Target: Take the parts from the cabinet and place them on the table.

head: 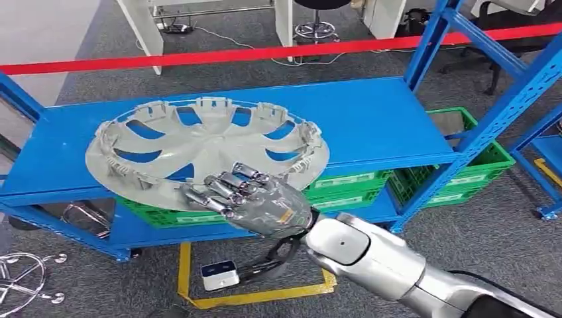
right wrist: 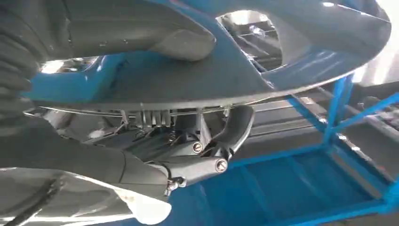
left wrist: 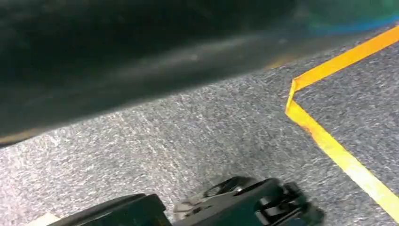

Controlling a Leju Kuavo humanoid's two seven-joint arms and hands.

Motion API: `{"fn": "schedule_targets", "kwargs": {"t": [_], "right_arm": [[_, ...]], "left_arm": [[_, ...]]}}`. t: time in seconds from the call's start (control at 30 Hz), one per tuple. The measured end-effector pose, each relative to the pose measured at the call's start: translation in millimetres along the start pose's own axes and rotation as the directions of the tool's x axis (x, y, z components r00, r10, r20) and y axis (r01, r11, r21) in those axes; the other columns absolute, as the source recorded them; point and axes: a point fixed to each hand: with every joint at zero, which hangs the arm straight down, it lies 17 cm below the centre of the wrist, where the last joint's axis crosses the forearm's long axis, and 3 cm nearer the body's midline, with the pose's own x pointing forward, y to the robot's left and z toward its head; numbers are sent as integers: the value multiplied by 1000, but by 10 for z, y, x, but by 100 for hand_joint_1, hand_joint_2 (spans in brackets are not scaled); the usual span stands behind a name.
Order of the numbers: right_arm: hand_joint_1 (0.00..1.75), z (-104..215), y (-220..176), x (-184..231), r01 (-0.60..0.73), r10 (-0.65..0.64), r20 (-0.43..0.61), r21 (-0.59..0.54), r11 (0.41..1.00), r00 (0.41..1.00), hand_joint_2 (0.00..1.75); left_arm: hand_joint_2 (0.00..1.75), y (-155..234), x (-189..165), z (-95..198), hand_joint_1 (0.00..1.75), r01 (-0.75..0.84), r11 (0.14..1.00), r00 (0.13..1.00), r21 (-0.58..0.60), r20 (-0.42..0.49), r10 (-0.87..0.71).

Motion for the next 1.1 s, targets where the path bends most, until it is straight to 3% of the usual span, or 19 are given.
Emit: {"fn": "schedule_targets", "kwargs": {"t": [1.1], "right_arm": [[175,-114,-60,-164,-26,25,-31,-29,999,999,175]], "left_arm": [[0,133,-69,-31,0,20,1000,1000,16,-1,-20]]}}
